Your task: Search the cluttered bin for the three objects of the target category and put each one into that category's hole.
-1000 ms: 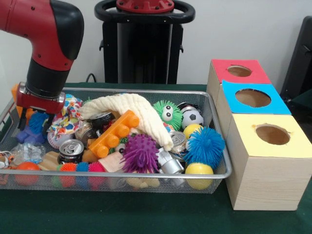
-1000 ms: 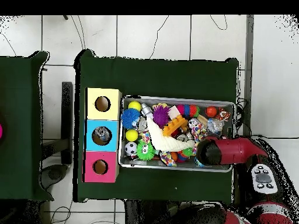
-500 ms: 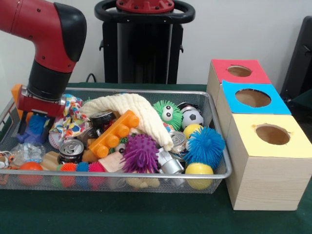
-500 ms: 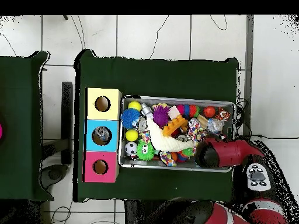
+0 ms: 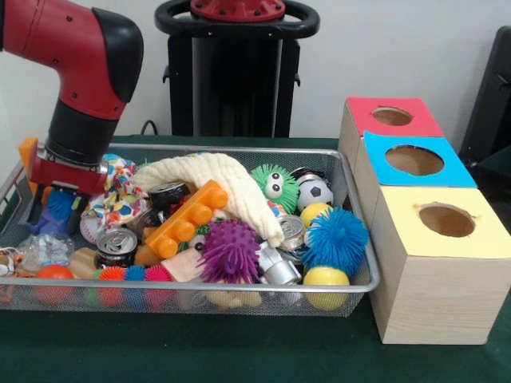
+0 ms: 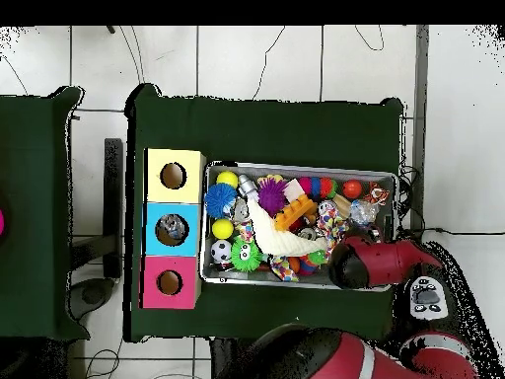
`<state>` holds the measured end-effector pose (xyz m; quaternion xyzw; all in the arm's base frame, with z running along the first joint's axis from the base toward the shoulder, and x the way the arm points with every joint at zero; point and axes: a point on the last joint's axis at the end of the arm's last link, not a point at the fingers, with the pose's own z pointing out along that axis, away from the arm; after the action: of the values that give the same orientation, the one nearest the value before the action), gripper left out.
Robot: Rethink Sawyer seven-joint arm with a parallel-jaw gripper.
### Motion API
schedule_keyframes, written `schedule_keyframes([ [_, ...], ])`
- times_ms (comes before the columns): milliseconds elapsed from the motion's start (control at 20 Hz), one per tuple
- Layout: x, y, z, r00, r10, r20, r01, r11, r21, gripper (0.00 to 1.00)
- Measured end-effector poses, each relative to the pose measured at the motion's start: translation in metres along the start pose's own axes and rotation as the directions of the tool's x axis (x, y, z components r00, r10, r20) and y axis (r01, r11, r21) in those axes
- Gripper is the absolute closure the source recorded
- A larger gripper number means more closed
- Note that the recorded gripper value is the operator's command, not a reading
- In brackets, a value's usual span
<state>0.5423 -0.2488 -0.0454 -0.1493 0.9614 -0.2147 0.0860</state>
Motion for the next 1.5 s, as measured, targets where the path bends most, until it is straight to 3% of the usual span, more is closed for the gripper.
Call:
schedule_keyframes([
  [350, 0.0022, 0.0016, 0.0017, 0.9986, -0.038, 0.038, 0.037, 0.9991, 0.022, 0.0],
  [700, -0.0032, 0.0039, 0.001, 0.9915, -0.092, 0.092, 0.088, 0.9948, 0.052, 0.0],
  [1000, -0.0026, 0.0039, 0.0021, 0.9875, -0.109, 0.114, 0.103, 0.993, 0.058, 0.0],
  [1500, -0.0036, 0.0039, -0.0048, 0.9683, -0.196, 0.155, 0.184, 0.9791, 0.086, 0.0],
])
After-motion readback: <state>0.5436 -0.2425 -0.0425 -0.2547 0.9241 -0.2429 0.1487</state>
